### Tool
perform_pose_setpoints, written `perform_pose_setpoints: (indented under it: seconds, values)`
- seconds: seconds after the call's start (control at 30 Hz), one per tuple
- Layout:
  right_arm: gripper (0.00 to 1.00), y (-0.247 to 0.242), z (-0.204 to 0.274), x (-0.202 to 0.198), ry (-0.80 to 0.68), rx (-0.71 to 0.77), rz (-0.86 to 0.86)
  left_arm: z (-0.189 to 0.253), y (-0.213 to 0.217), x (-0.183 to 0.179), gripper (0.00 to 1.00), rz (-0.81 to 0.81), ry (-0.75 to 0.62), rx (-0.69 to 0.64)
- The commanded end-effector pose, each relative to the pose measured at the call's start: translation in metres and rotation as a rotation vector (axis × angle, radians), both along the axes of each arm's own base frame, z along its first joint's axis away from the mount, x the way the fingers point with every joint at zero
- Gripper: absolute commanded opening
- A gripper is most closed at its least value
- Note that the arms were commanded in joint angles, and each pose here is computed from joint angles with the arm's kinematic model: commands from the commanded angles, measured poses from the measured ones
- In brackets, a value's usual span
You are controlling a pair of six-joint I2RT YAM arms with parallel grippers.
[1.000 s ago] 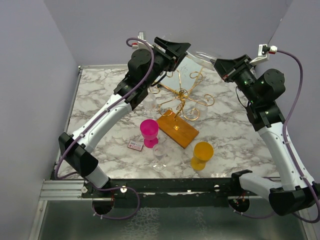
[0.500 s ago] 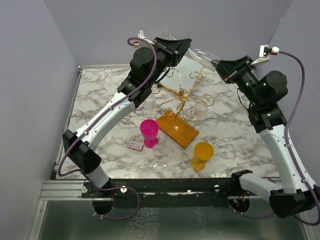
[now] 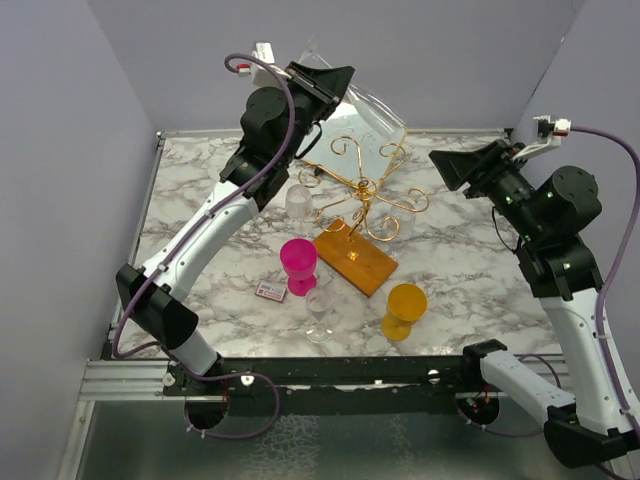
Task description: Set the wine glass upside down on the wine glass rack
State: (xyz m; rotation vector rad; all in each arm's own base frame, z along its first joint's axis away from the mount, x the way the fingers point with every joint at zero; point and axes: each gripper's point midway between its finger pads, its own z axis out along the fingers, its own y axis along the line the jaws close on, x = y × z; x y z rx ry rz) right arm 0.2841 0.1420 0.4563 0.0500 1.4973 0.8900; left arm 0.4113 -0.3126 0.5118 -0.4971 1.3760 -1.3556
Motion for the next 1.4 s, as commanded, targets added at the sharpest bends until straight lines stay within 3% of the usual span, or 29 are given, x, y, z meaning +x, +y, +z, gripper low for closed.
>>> perform_pose_setpoints:
  seconds: [0.0, 0.17, 0.37, 0.63, 0.93, 1.37]
  values:
    - [0.59, -0.019, -0.029, 0.001, 0.116, -0.172, -0.094, 0.059, 0.028, -0.031, 0.00, 0.074, -0.321, 0.232]
    - [0.61, 0.002, -0.019, 0.001, 0.226, -0.219, 0.045, 0.058, 0.030, -0.039, 0.00, 0.114, -0.510, 0.540]
    - [0.61, 0.043, 0.028, -0.017, 0.213, -0.092, 0.309, 0.054, 0.024, -0.041, 0.00, 0.114, -0.667, 0.740]
    - [0.62, 0.063, 0.088, -0.022, 0.109, 0.101, 0.442, 0.052, 0.012, -0.038, 0.00, 0.122, -0.825, 0.847]
    - [0.62, 0.059, 0.093, 0.028, 0.161, 0.226, 0.312, 0.029, -0.015, -0.056, 0.00, -0.018, -1.030, 0.927]
    - [0.57, 0.078, 0.108, 0.045, 0.147, 0.309, 0.399, 0.002, -0.024, -0.038, 0.00, -0.031, -1.040, 1.032]
